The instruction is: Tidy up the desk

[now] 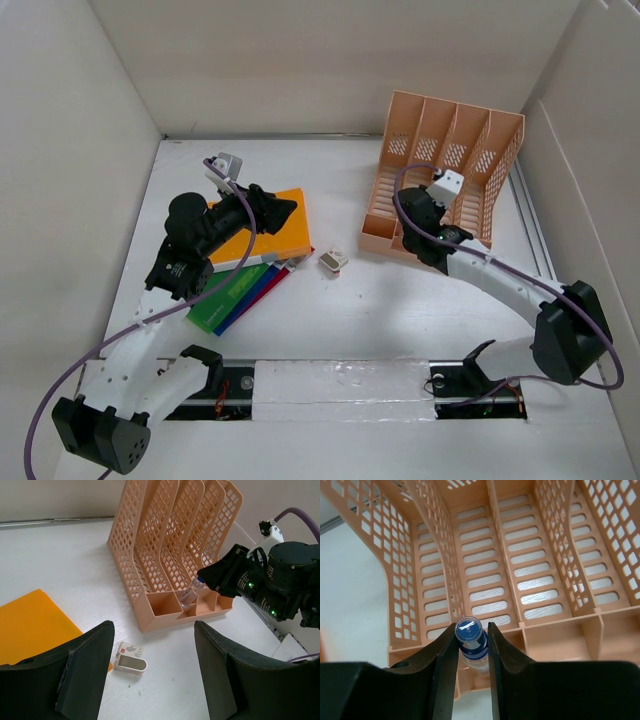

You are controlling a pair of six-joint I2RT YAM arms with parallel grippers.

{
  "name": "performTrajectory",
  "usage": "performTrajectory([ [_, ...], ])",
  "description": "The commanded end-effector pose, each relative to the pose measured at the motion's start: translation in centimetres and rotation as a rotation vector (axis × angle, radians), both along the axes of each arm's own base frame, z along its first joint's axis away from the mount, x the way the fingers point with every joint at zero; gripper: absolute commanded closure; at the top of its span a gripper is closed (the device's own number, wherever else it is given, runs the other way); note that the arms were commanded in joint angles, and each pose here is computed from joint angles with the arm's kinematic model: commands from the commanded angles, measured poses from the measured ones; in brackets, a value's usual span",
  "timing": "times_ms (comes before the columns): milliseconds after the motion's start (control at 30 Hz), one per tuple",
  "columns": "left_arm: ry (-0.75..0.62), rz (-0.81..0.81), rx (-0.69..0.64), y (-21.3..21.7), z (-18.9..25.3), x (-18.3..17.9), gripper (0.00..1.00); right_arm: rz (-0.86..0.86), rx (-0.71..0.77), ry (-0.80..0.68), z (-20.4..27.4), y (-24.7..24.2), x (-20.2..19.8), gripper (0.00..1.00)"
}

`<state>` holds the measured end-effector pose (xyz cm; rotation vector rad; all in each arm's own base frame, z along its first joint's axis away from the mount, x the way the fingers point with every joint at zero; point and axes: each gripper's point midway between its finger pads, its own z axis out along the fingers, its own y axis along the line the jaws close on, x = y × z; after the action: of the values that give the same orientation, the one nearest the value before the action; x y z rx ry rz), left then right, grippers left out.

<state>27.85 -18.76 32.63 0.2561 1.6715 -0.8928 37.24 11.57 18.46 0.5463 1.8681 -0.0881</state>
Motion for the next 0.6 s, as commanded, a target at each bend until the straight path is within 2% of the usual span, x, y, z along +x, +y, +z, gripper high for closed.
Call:
performTrajectory([
  [0, -0.041, -0.011, -0.017, -0.1, 0.9, 0.0, 0.40, -0.045, -0.027, 0.027, -0.9, -1.6, -1.3, 1.00],
  [267, -0.034, -0.029, -0.018, -0.5, 0.8, 0.0, 0.40, -0.119, 0.016, 0.007, 0.1, -3.7, -3.7, 1.00],
  [400, -0.022, -0.026, -0.018, -0.5, 0.5, 0.2, 0.40, -0.139, 0.083, -0.075, 2.6, -5.6, -5.8, 1.00],
  [567, -0.027, -0.041, -0.026, -0.7, 0.6, 0.1, 0.40, -0.206, 0.093, -0.062, 1.8, -8.1, -6.9, 1.00],
])
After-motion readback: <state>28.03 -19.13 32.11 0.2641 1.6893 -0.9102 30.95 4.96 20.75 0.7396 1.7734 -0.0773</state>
